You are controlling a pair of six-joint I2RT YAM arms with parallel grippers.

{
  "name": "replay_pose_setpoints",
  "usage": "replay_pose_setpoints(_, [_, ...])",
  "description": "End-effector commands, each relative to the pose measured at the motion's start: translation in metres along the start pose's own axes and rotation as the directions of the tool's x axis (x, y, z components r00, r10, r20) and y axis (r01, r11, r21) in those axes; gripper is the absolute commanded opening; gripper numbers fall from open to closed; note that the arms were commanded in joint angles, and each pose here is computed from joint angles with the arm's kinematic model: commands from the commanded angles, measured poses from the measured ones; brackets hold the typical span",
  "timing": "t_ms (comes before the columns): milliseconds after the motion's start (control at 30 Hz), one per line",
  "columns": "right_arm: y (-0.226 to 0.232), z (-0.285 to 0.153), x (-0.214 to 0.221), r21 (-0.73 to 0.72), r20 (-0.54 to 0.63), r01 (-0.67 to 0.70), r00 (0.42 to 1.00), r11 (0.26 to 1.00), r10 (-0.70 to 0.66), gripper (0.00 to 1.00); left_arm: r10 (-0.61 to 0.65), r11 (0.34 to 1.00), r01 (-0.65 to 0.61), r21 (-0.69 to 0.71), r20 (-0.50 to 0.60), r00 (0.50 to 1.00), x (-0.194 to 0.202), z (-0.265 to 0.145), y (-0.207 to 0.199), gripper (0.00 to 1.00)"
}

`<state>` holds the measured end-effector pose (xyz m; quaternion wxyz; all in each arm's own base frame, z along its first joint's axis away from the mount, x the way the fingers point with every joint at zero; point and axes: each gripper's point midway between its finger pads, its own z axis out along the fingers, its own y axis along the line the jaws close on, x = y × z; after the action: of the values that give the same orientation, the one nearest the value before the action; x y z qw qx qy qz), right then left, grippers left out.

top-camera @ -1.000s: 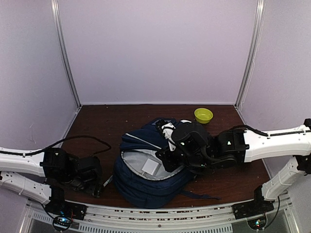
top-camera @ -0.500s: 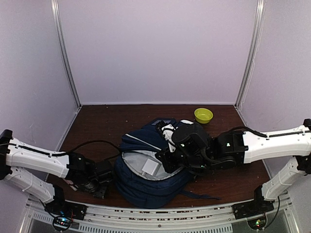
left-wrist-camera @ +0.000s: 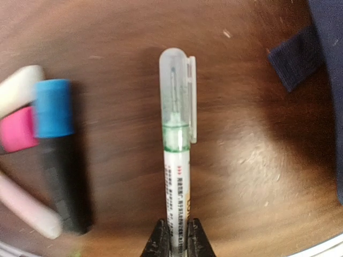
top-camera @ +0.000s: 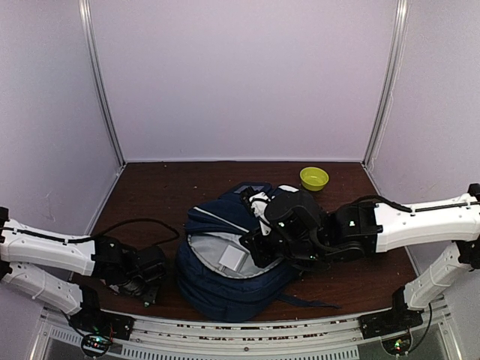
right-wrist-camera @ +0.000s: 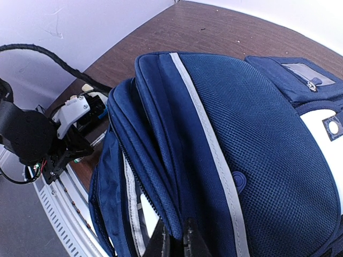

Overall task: Pack the student bag
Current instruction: Pick up the pen at the center of the board, then place the pen in the second largest pocket of the bag.

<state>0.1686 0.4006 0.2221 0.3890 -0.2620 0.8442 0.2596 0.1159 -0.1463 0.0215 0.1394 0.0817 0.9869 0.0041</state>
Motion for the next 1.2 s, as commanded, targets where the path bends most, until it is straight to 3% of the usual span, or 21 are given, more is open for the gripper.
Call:
replay_pose_setpoints(0, [-0.01, 0.002, -0.019, 0.065, 0.043, -0.035, 0.999, 0.997, 0.033, 0.0, -0.045, 0.998, 0.049, -0.042, 0.106, 0.993, -0.023, -0.039, 0.019, 0.0])
replay_pose_setpoints(100, [-0.012, 0.001, -0.023, 0.085, 0.052, -0.044, 0.998, 0.995, 0.04, 0.0, -0.024, 0.999, 0.017, 0.042, 0.176, 0.984, -0.039, -0.067, 0.01, 0.0])
replay_pose_setpoints(233, [-0.016, -0.001, -0.029, 0.12, 0.066, -0.052, 0.997, 0.991, 0.044, 0.0, 0.077, 0.962, -0.14, 0.233, 0.262, 0.962, -0.052, -0.097, -0.031, 0.0])
replay_pose_setpoints(433, [-0.02, -0.007, -0.044, 0.163, 0.088, -0.053, 0.995, 0.985, 0.039, 0.0, 0.24, 0.823, -0.38, 0.421, 0.349, 0.906, -0.041, -0.136, -0.09, 0.0])
replay_pose_setpoints(633, [-0.018, -0.014, -0.055, 0.164, 0.097, -0.045, 0.995, 0.985, 0.029, 0.0, 0.262, 0.7, -0.456, 0.549, 0.397, 0.88, -0.037, -0.156, -0.128, 0.0])
replay_pose_setpoints(767, [-0.017, -0.019, -0.057, 0.155, 0.103, -0.044, 0.994, 0.987, 0.029, 0.0, 0.264, 0.74, -0.442, 0.507, 0.386, 0.884, -0.051, -0.152, -0.143, 0.0])
replay_pose_setpoints(900, [-0.019, -0.024, -0.058, 0.147, 0.111, -0.048, 0.993, 0.988, 0.032, 0.0, 0.149, 0.789, -0.338, 0.513, 0.374, 0.916, -0.084, -0.157, -0.17, 0.0])
replay_pose_setpoints(1067, [-0.018, -0.032, -0.062, 0.119, 0.137, -0.067, 0.989, 0.991, 0.051, 0.0, 0.032, 0.793, -0.204, 0.574, 0.295, 0.955, -0.117, -0.162, -0.221, 0.0])
replay_pose_setpoints(1167, [-0.017, -0.036, -0.063, 0.105, 0.141, -0.065, 0.989, 0.992, 0.05, 0.0, 0.026, 0.804, -0.165, 0.571, 0.245, 0.969, -0.129, -0.152, -0.244, 0.0])
